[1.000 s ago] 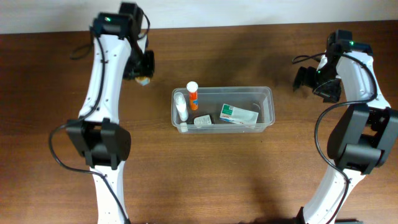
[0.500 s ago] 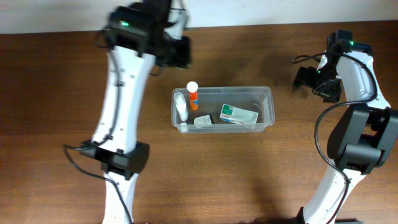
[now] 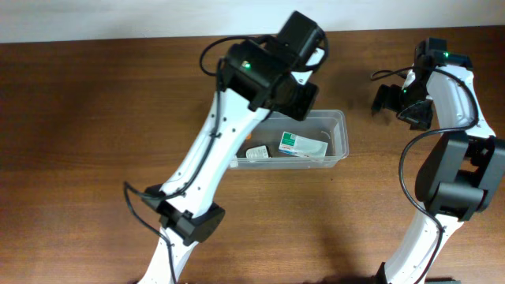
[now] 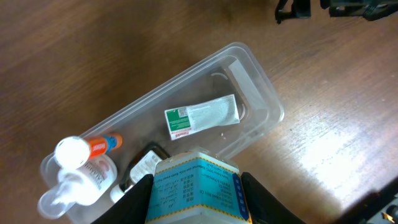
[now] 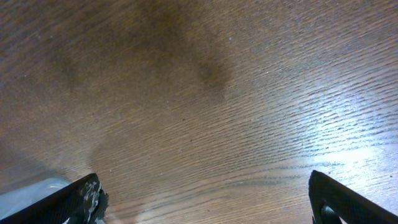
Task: Pack container
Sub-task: 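Lift the amber jar and lower it into the container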
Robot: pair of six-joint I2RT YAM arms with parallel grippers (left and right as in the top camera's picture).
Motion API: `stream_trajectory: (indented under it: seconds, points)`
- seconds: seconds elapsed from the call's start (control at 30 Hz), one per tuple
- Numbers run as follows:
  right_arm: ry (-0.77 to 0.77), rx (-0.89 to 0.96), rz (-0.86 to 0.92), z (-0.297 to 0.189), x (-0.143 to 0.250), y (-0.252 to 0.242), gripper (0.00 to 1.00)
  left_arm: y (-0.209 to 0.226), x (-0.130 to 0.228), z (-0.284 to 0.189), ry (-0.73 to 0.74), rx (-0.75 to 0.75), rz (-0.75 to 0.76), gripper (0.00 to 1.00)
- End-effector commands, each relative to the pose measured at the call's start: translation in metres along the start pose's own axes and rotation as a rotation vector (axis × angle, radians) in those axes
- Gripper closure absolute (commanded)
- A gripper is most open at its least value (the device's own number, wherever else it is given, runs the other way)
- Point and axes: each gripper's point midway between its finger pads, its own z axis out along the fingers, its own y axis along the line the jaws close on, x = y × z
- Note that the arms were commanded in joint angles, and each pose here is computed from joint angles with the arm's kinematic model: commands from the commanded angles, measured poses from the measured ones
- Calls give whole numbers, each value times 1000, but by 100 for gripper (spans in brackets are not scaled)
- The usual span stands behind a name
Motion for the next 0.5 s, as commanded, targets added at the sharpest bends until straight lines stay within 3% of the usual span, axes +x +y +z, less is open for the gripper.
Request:
stream_trajectory:
  seconds: [0.0,0.47]
  points:
    - [-12,7,8,-5,-1,-3,2,3,4,38,59,-35,5,61]
    - [-12,6,7,-5,-1,-3,2,16,50,152,320,-80,-4,61]
